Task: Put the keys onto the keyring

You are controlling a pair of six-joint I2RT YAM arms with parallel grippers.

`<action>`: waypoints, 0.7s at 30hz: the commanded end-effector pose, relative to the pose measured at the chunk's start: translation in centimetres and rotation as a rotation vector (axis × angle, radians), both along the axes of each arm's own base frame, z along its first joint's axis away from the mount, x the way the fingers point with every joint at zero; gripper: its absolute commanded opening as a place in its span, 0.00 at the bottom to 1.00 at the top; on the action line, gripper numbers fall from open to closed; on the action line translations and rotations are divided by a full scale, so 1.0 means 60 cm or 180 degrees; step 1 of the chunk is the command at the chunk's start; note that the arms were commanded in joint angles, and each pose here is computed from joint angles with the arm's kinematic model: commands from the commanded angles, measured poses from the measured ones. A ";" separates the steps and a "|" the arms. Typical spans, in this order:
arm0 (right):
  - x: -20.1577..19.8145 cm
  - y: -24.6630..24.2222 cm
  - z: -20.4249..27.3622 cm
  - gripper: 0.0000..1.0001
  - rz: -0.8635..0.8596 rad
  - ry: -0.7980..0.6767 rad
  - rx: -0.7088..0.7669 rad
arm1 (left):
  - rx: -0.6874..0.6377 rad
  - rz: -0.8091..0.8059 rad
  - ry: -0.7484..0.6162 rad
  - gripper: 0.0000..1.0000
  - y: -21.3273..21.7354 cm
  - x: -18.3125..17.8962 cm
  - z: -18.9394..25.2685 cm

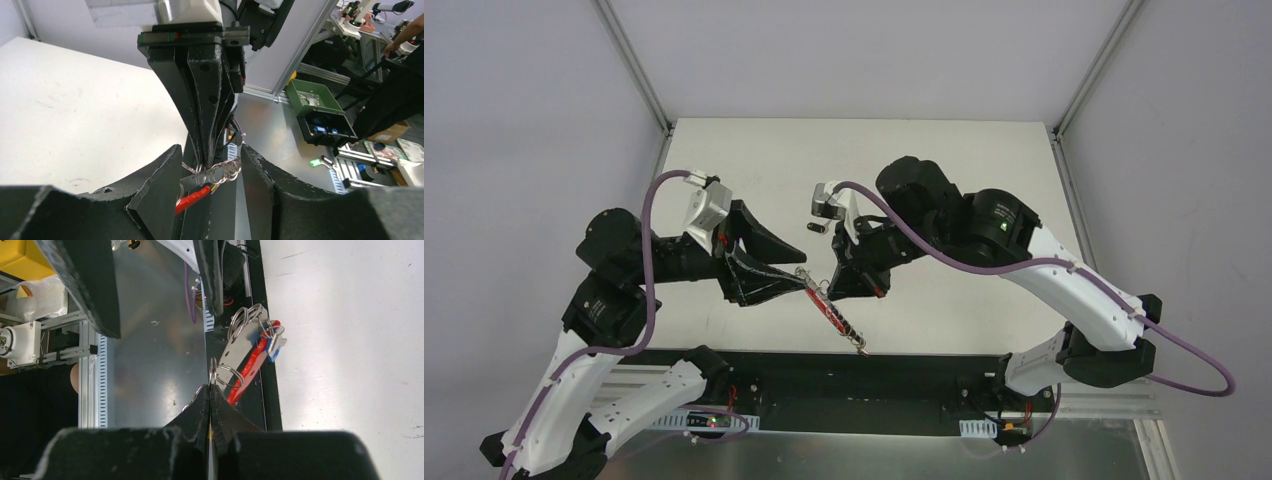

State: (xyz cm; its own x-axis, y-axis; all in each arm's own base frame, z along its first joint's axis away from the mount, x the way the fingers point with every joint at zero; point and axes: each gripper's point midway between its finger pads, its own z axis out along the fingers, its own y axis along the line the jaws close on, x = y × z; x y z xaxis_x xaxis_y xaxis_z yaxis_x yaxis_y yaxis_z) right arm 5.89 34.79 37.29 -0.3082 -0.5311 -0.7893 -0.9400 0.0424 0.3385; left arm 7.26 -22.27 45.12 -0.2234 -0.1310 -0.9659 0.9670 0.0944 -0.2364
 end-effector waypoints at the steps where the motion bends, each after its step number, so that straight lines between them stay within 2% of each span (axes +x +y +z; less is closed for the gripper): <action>1: -0.001 -0.004 0.040 0.00 -0.0107 0.0032 0.0132 | -0.0007 -0.0235 0.0026 0.47 -0.002 -0.022 0.014; 21: 0.001 0.020 0.080 0.00 -0.0196 0.0249 0.0286 | 0.0065 -0.0565 -0.0006 0.49 -0.011 -0.036 -0.008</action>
State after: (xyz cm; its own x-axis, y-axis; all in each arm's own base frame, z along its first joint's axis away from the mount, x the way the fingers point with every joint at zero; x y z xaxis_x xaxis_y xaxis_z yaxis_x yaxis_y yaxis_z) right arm 6.22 35.92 39.56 -0.3854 -0.4949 -0.7789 -0.9137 0.0866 0.3971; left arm 6.04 -22.79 44.23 -0.2676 -0.0698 -0.9610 0.9634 -0.0023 -0.2681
